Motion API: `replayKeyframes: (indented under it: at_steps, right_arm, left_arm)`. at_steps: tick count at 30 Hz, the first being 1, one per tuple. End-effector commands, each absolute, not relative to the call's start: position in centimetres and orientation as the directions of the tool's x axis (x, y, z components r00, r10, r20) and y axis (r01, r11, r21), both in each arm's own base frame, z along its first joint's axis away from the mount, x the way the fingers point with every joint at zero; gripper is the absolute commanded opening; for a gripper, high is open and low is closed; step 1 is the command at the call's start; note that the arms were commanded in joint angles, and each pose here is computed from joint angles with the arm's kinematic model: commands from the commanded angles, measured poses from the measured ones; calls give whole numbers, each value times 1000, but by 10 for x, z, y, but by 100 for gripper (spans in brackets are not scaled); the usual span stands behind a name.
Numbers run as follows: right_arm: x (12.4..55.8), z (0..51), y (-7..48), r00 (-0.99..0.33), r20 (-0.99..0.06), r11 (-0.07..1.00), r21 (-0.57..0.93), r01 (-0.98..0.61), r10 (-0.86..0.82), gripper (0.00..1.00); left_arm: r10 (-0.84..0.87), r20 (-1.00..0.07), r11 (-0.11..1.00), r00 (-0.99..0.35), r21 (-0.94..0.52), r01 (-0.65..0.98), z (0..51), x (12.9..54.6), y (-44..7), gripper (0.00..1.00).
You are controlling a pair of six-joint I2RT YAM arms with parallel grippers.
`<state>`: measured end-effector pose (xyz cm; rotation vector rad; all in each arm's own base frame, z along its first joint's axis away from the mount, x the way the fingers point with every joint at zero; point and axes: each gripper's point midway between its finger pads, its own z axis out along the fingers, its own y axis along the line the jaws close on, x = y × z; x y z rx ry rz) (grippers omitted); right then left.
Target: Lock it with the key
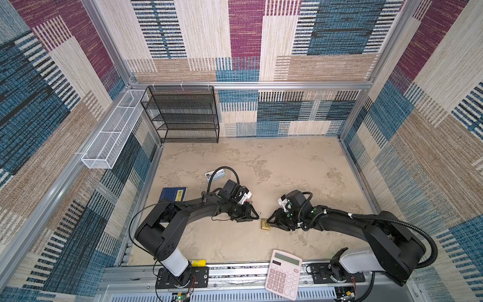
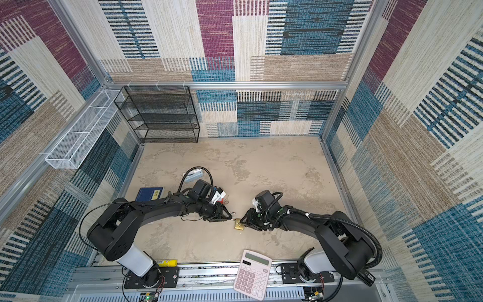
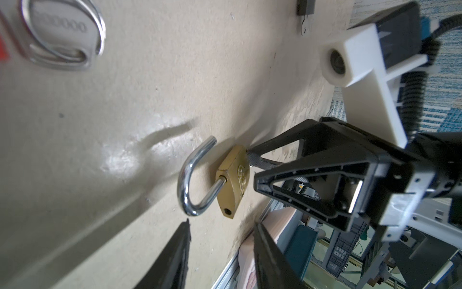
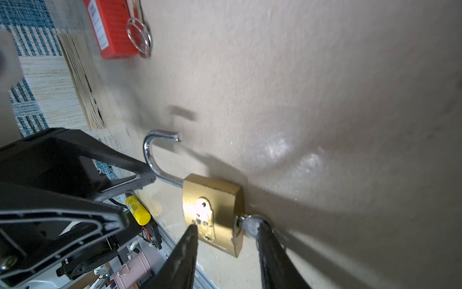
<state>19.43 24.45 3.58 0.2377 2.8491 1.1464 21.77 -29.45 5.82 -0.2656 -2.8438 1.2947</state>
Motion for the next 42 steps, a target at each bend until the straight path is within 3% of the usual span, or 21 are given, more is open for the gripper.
replayKeyframes:
  at_steps: [1,42]
  right_arm:
    - [192,32,244,-986,12,715,687,130,167,43]
    - [191,28,243,-988,19,726,675,128,156,41]
  left_arm:
    - [134,-72,656,-988,-741,143,60,224,-295,44]
    - [171,-37,691,-985,-708,147,47,237,-305,47]
